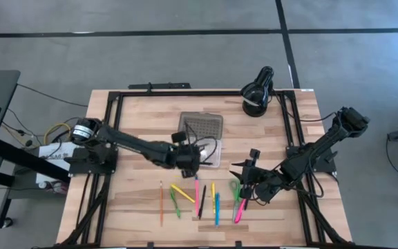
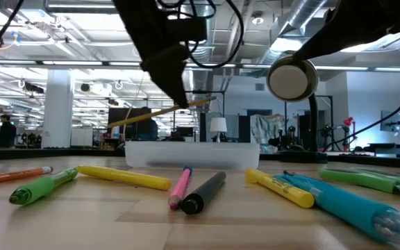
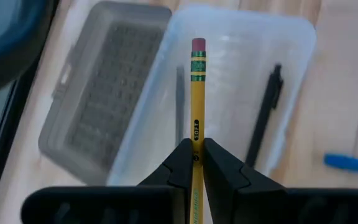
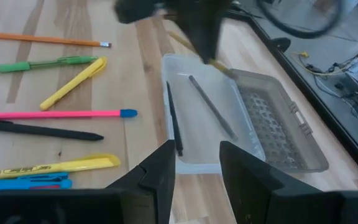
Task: Pick & place school supplies into a supply box
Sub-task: Put the yellow pencil into the transparent supply box, then put the right black pen into the transparent supply box
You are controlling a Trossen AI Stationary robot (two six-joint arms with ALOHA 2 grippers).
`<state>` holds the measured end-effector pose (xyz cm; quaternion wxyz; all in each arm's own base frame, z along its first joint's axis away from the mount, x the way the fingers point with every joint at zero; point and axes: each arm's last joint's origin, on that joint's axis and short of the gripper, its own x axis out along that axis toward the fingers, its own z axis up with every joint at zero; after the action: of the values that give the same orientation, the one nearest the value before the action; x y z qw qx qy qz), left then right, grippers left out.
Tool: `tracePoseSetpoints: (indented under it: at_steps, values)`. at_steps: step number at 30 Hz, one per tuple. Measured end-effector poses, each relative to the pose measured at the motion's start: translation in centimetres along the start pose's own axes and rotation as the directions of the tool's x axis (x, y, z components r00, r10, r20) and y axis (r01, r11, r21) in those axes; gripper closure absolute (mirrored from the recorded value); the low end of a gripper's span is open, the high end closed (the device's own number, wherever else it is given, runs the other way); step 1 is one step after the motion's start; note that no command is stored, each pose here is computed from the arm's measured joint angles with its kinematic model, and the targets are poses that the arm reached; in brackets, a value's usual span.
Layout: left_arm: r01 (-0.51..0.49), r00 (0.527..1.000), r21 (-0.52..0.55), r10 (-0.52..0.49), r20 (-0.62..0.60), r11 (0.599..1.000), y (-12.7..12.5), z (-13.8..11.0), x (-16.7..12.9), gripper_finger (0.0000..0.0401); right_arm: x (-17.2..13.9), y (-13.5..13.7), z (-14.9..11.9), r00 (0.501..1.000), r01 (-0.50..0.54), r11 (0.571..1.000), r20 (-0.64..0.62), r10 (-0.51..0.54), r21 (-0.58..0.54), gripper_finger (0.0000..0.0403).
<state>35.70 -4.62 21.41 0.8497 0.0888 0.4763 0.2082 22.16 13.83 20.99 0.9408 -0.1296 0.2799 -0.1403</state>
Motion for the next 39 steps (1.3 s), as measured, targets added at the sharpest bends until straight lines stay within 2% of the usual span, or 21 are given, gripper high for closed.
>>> tracePoseSetpoints:
  at_steps: [5, 12, 19, 26, 31, 39]
  values:
    - [0.049, 0.998, -0.031, -0.048, 0.04, 0.998, 2.0, 1.1, 1.5, 0.0383, 0.0, 0.0, 0.0, 1.0, -0.012, 1.0, -0.006, 0.012, -0.003, 0.0282]
    - [0.146, 0.982, -0.077, -0.135, 0.135, 0.986, 3.5, 2.2, 2.6, 0.0383, 0.0, 0.0, 0.0, 1.0, -0.012, 1.0, -0.006, 0.012, -0.003, 0.0282]
    - [0.17, 0.981, -0.165, -0.151, 0.124, 0.972, 4.6, 2.3, 3.2, 0.0383, 0.0, 0.0, 0.0, 1.0, -0.012, 1.0, -0.007, 0.012, -0.002, 0.0282]
    - [0.177, 0.98, -0.17, -0.158, 0.118, 0.969, 4.7, 2.2, 3.3, 0.0381, 0.0, 0.0, 0.0, 1.0, -0.014, 1.0, -0.007, 0.014, 0.012, 0.0282]
    - [0.177, 0.98, -0.172, -0.158, 0.118, 0.969, 4.7, 2.2, 3.3, 0.0358, 0.0, 0.0, 0.0, 1.0, -0.014, 1.0, -0.007, 0.015, 0.016, 0.0282]
    - [0.176, 0.98, -0.161, -0.158, 0.118, 0.971, 4.7, 2.2, 3.3, 0.0295, 0.0, 0.1, -0.1, 0.999, -0.038, 0.999, -0.015, 0.038, 0.026, 0.0282]
